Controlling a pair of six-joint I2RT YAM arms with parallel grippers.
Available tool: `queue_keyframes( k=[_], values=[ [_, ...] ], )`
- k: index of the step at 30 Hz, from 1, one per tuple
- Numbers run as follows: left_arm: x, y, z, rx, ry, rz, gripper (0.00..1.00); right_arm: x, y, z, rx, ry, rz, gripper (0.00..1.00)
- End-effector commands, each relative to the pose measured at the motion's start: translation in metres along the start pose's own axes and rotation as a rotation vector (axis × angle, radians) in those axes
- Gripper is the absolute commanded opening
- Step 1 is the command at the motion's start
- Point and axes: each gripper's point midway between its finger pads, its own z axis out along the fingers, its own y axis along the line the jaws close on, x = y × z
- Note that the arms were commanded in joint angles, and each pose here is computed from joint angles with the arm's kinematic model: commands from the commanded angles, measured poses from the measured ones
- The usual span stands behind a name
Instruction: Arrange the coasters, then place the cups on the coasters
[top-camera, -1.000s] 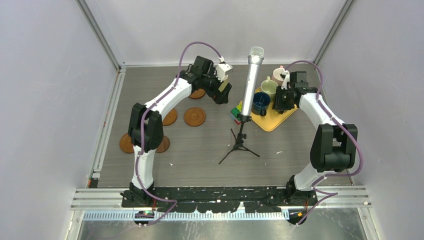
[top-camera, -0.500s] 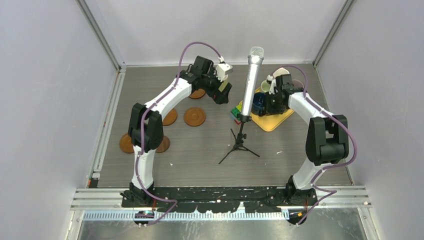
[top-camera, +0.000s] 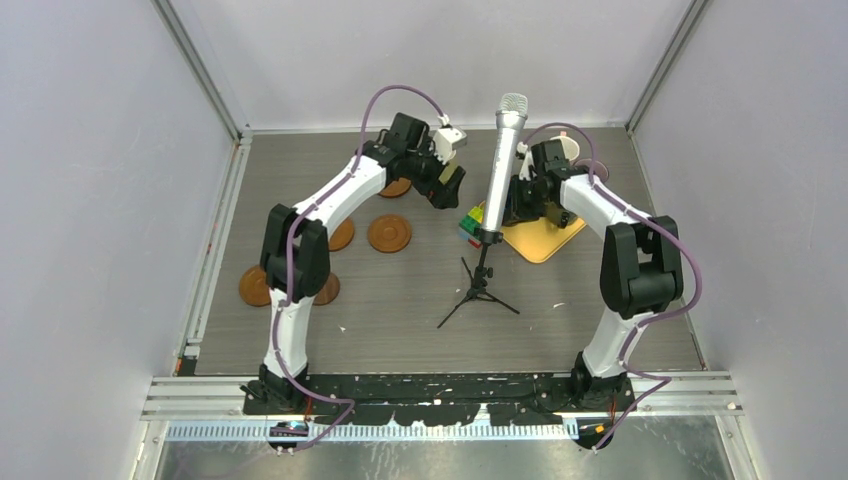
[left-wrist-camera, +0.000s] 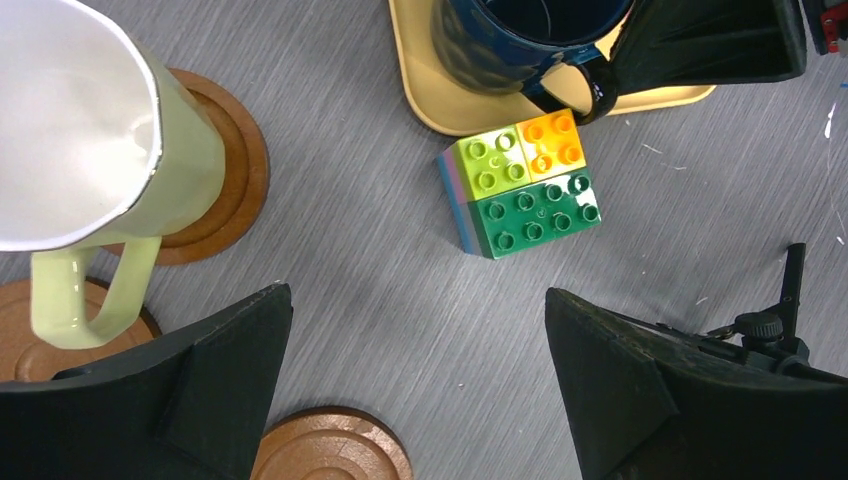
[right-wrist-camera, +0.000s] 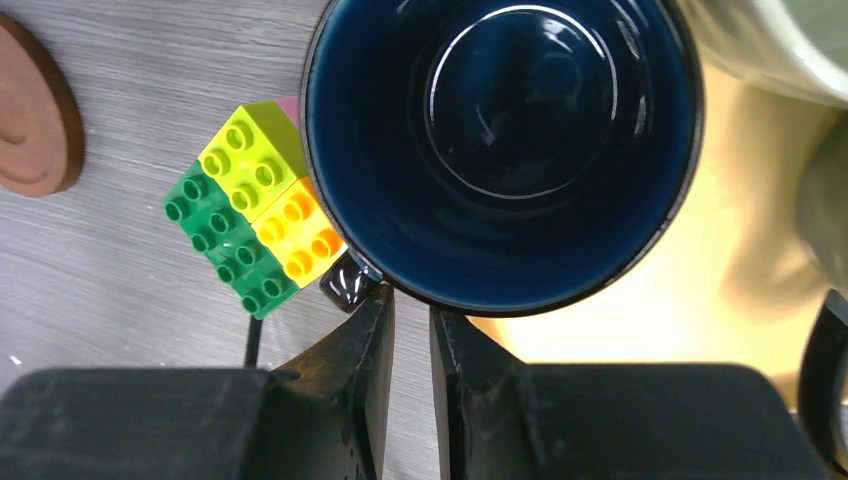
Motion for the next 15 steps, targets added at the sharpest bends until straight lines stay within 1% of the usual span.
queue_keyframes(
  k=[1, 3, 8, 11, 15],
  values=[
    [-0.015, -0.016, 0.002, 0.042, -0.015, 0.028, 1.0, -0.026, 0.025, -0.013, -0.079, -0.066, 0.026, 0.25],
    [-0.015, -0.022, 0.009, 0.048, 0.004, 0.053, 1.0, -0.028, 0.028, -0.023, -0.085, -0.084, 0.021, 0.26],
    [-0.013, -0.027, 0.029, 0.048, 0.038, 0.079, 0.95, -0.034, 0.029, -0.059, -0.079, -0.166, 0.005, 0.28],
    [-0.013, -0.023, 0.038, 0.035, 0.042, 0.066, 0.91, -0.034, 0.023, -0.078, -0.072, -0.208, 0.015, 0.29],
    [-0.015, -0.02, 0.048, 0.021, 0.043, 0.077, 0.9, -0.035, 0.009, -0.103, -0.074, -0.263, 0.059, 0.3]
  ],
)
